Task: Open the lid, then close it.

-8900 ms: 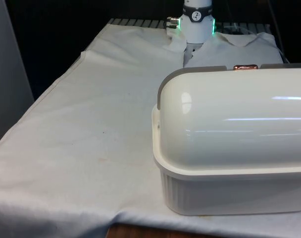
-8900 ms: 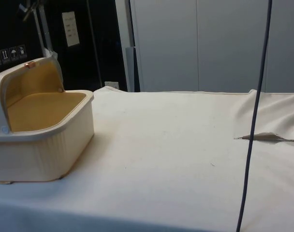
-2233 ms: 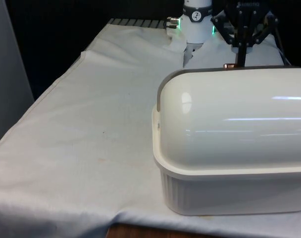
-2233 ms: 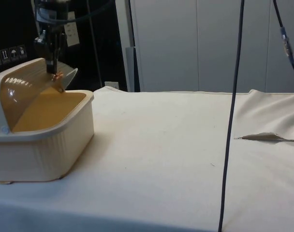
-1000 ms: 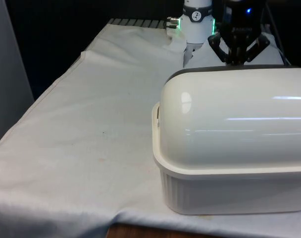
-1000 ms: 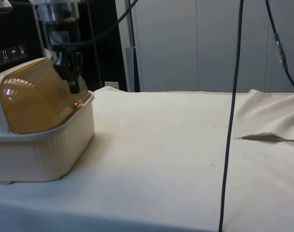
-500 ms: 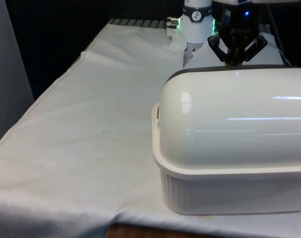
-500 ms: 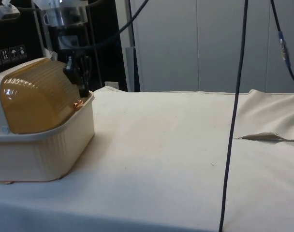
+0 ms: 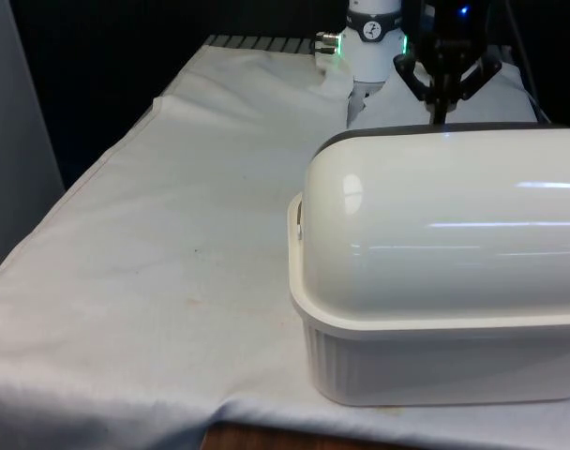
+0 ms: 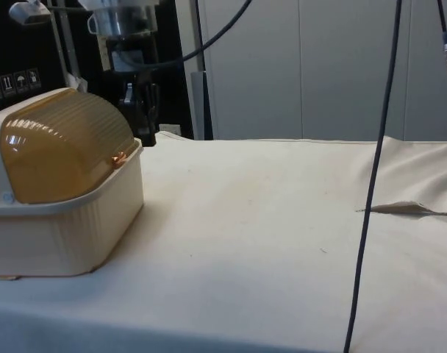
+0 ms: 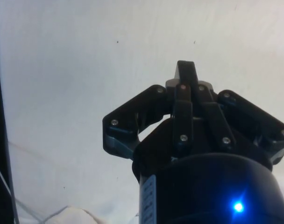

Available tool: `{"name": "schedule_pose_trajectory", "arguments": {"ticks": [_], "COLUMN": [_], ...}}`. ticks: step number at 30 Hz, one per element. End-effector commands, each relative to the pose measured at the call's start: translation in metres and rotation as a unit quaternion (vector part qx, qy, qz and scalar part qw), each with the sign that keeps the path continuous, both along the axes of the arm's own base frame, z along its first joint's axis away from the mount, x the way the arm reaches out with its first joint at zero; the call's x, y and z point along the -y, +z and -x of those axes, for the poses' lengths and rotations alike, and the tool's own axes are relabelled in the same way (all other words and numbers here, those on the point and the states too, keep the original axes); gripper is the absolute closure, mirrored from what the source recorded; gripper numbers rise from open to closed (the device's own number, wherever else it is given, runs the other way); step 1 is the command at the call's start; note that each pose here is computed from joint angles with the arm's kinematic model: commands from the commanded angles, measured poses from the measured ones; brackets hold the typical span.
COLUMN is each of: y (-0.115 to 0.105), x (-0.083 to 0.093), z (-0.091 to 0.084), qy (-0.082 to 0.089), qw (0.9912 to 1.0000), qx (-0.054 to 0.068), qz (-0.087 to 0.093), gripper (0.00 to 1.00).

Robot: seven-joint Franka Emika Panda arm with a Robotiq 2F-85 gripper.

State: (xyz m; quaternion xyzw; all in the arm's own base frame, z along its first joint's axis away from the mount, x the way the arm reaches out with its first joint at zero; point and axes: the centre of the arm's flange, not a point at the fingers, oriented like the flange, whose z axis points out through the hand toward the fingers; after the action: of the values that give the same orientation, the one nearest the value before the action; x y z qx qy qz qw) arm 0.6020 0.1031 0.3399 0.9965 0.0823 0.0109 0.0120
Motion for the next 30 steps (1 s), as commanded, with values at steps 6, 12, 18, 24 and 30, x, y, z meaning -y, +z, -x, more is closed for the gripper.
{"name": "schedule_pose_trajectory", "arguments": {"ticks": [6, 12, 18, 24, 30], "y": [0.003, 0.005, 0.007, 0.007, 0.007], "x": [0.000, 0.001, 0.002, 0.003, 0.003], "z": [0.020, 0.036, 0.051, 0.055, 0.055], "qy": [0.001, 0.003, 0.005, 0.007, 0.008], "qw": [0.99995, 0.99993, 0.99989, 0.99989, 0.99991], "qx": [0.009, 0.012, 0.014, 0.013, 0.011], "qz": [0.002, 0.000, -0.001, 0.000, -0.002], "gripper": [1.00, 1.00, 1.00, 1.00, 1.00]}}
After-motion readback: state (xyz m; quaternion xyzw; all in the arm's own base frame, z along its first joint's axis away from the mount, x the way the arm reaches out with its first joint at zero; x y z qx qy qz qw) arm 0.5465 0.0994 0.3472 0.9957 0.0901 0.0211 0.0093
